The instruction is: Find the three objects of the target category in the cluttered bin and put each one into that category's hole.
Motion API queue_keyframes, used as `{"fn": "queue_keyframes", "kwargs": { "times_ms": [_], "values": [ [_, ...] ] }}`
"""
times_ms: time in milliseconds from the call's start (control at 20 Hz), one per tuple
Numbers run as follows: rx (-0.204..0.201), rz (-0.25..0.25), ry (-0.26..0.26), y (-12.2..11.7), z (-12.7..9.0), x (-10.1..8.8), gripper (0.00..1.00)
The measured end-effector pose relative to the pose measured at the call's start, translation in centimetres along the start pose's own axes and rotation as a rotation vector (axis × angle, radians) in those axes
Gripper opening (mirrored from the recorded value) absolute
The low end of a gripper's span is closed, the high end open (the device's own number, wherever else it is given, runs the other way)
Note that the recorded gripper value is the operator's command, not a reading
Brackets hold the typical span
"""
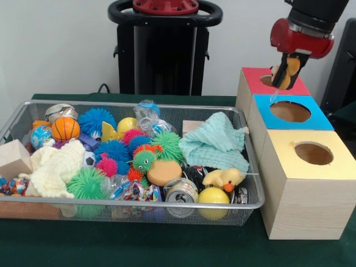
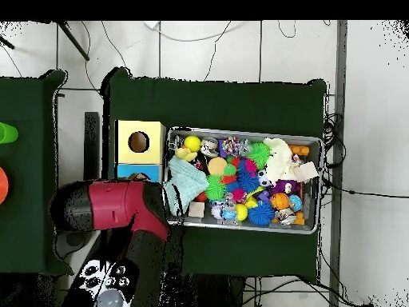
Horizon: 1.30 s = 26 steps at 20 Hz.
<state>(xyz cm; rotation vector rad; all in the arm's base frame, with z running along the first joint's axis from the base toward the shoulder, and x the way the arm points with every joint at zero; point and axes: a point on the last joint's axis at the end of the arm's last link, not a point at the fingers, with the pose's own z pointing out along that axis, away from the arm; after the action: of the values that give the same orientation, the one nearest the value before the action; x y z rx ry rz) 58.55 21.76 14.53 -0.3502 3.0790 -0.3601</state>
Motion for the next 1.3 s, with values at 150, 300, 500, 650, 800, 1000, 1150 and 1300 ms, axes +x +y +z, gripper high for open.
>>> {"fn": "queue_keyframes", "kwargs": {
  "times_ms": [150, 300, 500, 650, 800, 1000, 1150, 1300],
  "values": [
    [-0.009, -0.004, -0.009, 0.7, -1.3, 0.7, 0.0],
    [-0.019, -0.007, -0.018, 1.4, -2.6, 1.5, 0.0],
    [-0.033, -0.006, -0.021, 2.0, -3.9, 2.7, 0.0],
    [-0.043, -0.005, -0.021, 2.3, -4.8, 3.8, 0.0],
    [-0.047, -0.001, -0.016, 2.3, -5.1, 4.5, 0.0],
    [-0.055, 0.007, -0.002, 2.2, -5.4, 5.9, 0.0],
    [-0.061, 0.011, 0.013, 2.1, -5.3, 6.9, 0.0],
    [-0.064, 0.015, 0.024, 2.0, -5.1, 7.6, 0.0]
  ]
}}
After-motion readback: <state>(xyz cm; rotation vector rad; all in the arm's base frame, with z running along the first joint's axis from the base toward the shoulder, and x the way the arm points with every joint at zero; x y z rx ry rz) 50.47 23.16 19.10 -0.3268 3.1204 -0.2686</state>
